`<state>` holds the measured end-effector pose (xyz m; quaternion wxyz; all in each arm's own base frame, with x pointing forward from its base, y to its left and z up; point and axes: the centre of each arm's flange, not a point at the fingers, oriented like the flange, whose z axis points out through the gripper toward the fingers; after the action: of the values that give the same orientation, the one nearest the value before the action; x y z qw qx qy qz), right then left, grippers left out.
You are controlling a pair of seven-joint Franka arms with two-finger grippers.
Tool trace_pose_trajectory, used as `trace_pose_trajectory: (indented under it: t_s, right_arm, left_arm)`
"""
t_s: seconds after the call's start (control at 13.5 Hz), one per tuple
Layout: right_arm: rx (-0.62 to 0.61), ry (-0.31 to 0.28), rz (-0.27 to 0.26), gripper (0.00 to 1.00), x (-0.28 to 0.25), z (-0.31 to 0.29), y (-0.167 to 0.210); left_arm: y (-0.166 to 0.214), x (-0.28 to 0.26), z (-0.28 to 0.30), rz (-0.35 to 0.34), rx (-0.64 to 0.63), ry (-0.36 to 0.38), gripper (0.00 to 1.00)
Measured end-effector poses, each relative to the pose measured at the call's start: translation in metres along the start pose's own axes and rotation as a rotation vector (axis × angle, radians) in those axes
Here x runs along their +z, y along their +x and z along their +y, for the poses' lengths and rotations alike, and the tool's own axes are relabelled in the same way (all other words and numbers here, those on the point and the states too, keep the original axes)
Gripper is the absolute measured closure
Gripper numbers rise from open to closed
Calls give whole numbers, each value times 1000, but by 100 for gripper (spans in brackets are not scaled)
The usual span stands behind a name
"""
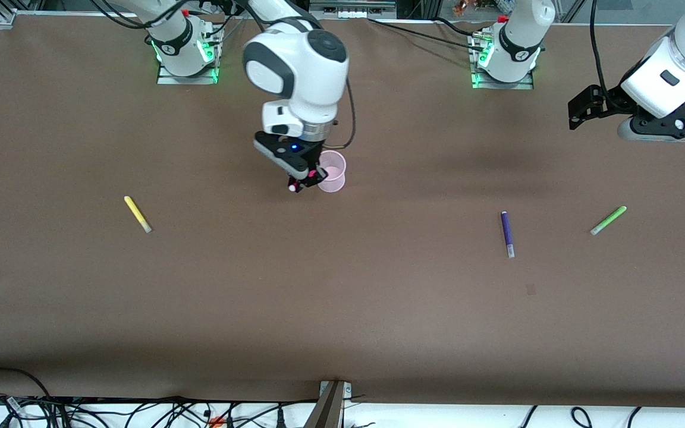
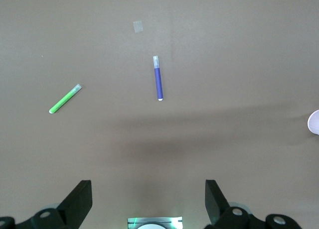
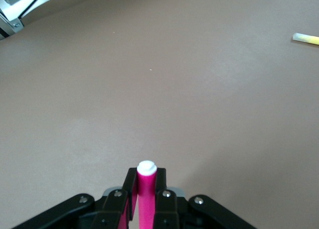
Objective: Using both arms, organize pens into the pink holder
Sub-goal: 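Carry the pink marker over the pink cup with the right gripper, then drop the pink marker into the cup while the left gripper reaches the blue marker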
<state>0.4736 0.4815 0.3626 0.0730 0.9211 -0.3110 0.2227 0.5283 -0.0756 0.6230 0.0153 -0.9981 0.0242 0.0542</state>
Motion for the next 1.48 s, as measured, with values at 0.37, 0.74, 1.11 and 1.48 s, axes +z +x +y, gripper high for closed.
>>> trace_pose_trajectory:
  t_s: [0.37,0.74,1.11,1.48]
  right_arm:
    - [37,-36,134,82,18,-3,-30]
    - [-26,-56,234,82,-5,0,-69]
    - [-82,-68,327,82,-11,4,-103]
    - [-83,-72,383,82,17,4,-129]
  left_arm:
    - [0,0,0,0,0,0,0]
    - [5,9,3,-18,5,1,0]
    - [42,71,4,-139,6,5,0]
    - [58,131,1,-210,0,5,0]
